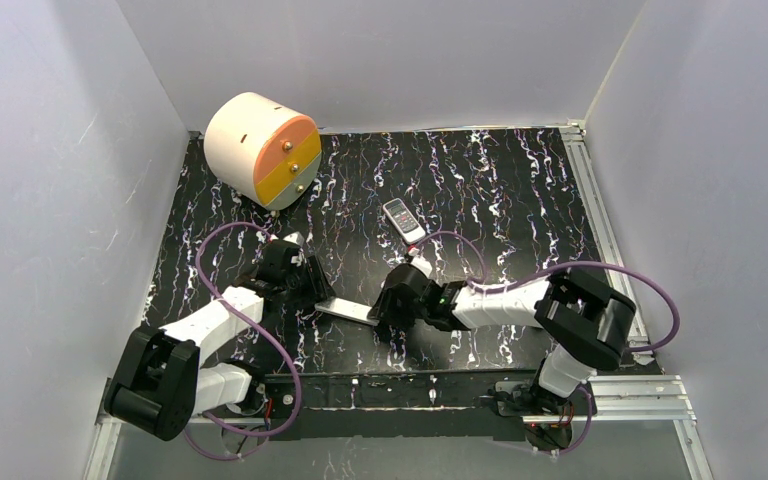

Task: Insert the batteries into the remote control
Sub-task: Load the battery cover into the remote control.

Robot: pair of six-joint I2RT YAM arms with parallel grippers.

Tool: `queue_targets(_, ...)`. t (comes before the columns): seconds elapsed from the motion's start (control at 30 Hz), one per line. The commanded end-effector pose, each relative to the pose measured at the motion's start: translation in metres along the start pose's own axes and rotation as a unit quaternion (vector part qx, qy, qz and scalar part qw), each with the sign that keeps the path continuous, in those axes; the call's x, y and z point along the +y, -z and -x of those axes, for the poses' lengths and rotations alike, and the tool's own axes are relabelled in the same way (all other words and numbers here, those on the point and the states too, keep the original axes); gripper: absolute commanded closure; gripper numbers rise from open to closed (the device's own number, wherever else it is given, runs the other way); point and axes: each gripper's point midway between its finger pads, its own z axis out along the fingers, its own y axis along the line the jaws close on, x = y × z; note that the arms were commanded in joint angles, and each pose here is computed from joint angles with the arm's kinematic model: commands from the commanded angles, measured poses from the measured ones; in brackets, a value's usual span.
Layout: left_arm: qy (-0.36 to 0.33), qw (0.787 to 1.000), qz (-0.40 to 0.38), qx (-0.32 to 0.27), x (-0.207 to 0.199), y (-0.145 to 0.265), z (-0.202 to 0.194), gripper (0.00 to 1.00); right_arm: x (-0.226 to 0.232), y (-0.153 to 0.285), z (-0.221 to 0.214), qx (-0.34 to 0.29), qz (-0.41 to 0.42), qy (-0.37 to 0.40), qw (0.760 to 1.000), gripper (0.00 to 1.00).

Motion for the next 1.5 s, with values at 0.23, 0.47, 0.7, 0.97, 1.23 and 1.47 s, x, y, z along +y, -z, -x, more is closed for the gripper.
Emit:
queue_targets(0.23, 0.014, 0.998, -0.007, 0.066, 0.010, 0.000, -0.044, 0.52, -0.055, -0.019, -0.006, -0.011, -0.144, 0.073, 0.987, 0.51)
queue_targets(0.47, 0.031, 0.997, 0.005, 0.068, 0.018, 0.005, -0.053, 0.51, -0.046, -0.007, 0.020, -0.050, -0.179, 0.129, 0.974, 0.38)
queue_targets(0.7, 0.036, 0.998, 0.032, 0.041, 0.024, 0.014, -0.044, 0.45, -0.047, 0.002, 0.031, -0.064, -0.200, 0.148, 0.966, 0.34)
queue_targets(0.97, 0.035, 0.998, 0.049, 0.027, 0.028, 0.022, -0.038, 0.31, -0.023, 0.014, 0.038, -0.069, -0.161, 0.162, 0.971, 0.29)
queue_targets(1.23, 0.021, 0.999, 0.033, 0.031, 0.024, 0.020, -0.039, 0.39, -0.011, 0.009, 0.031, -0.054, -0.154, 0.177, 0.971, 0.36)
queue_targets(1.47, 0.008, 0.999, 0.034, 0.039, 0.023, 0.011, -0.037, 0.47, -0.009, 0.001, 0.020, -0.041, -0.165, 0.183, 0.968, 0.54)
